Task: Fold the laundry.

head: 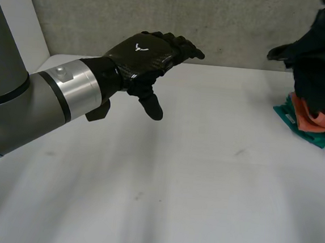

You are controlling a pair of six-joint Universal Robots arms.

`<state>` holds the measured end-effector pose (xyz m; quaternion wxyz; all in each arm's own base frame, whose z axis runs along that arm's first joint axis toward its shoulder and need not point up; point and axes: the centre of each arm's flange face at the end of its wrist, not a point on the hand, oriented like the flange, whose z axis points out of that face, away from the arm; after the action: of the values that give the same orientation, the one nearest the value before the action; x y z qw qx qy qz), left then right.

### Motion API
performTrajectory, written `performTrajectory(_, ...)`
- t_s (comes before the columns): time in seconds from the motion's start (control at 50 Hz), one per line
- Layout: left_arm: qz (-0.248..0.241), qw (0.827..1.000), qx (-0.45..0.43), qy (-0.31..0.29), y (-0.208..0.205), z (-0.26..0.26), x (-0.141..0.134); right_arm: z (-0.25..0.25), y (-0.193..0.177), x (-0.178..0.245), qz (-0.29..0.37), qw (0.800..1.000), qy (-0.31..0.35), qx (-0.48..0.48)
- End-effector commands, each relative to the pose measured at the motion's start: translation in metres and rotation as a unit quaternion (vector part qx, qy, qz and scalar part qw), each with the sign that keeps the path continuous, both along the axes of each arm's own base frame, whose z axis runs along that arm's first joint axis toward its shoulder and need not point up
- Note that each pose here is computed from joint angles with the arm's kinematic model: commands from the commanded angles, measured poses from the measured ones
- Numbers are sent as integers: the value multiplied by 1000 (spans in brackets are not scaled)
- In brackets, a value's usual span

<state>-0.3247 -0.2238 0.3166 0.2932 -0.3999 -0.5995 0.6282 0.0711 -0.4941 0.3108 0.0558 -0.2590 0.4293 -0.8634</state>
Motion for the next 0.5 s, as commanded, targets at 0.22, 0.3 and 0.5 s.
performTrajectory(0.22,-7,1000,-2,0,5,0,-4,-37,-23,-33,-20,999,-29,21)
performTrajectory(0.3,-7,1000,-3,1,5,1,-4,-34,-25,-31,-19,999,-26,16)
performTrajectory(0.5,-9,1000,1,-1,6,-2,-4,-39,-33,-28,-16,1000,-23,6)
